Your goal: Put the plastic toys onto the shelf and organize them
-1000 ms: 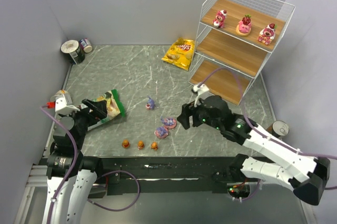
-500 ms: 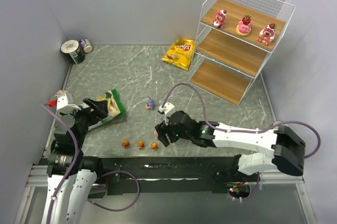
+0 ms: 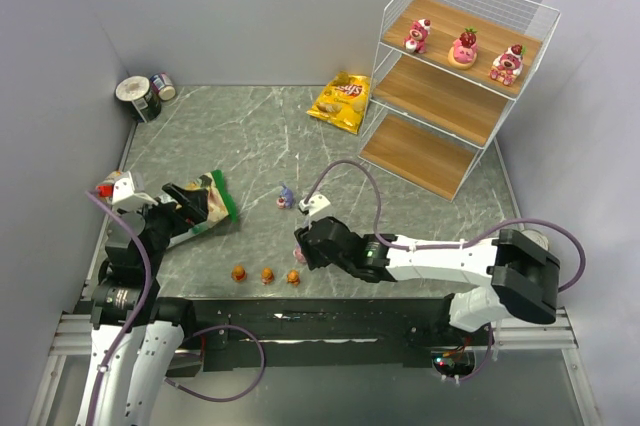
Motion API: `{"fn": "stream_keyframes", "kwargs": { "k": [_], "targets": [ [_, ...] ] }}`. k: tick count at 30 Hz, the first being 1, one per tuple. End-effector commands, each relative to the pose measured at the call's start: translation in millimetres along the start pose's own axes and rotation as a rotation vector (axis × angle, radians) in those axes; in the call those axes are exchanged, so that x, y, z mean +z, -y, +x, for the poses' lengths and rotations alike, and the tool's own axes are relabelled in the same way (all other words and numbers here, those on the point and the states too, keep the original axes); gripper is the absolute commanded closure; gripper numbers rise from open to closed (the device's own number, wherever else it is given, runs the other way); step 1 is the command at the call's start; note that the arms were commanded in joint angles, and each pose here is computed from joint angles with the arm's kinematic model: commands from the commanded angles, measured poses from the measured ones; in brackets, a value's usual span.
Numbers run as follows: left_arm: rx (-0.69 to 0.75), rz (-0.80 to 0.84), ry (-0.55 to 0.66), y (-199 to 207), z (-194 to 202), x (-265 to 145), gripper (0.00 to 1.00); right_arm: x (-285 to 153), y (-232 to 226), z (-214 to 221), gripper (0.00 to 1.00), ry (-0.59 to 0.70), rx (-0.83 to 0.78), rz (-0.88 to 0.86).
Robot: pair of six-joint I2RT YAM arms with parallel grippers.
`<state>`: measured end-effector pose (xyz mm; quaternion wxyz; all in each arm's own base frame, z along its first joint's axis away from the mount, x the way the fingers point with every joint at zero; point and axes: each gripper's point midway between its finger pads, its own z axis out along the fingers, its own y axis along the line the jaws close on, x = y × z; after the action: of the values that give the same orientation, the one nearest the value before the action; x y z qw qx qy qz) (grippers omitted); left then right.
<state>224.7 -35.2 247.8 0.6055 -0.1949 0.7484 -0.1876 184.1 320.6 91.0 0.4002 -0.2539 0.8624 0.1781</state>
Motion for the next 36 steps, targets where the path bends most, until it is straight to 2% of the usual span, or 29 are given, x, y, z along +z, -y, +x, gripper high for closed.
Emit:
{"fn": "stream_keyframes", "kwargs": {
  "k": [1, 11, 21, 27, 29, 30, 32, 36],
  "targets": [
    [0.012, 0.027, 0.003, 5, -2, 4, 0.04, 4, -6, -8, 0.45, 0.028, 0.011, 0.012],
    [0.009, 0.032, 0.011, 6, -3, 2, 0.04, 5, -4, -1, 0.53, 0.011, -0.010, 0.053],
    [0.010, 0.034, 0.011, 6, -4, 2, 0.04, 9, 0, -9, 0.71, 0.034, -0.004, 0.092],
    [0.012, 0.033, 0.008, 7, -3, 2, 0.04, 6, 1, -17, 0.74, 0.054, -0.019, 0.098],
    [0.012, 0.033, 0.007, 6, -3, 2, 0.04, 4, 1, -18, 0.82, 0.059, -0.025, 0.096],
    [0.012, 0.030, 0.006, 6, -3, 2, 0.04, 3, 2, -19, 0.91, 0.062, -0.029, 0.096],
    [0.012, 0.034, 0.009, 7, -4, 2, 0.04, -2, 3, -23, 0.99, 0.071, -0.032, 0.101],
    [0.012, 0.033, 0.010, 6, -4, 2, 0.04, -17, 7, -35, 1.00, 0.099, -0.038, 0.098]
  ]
}}
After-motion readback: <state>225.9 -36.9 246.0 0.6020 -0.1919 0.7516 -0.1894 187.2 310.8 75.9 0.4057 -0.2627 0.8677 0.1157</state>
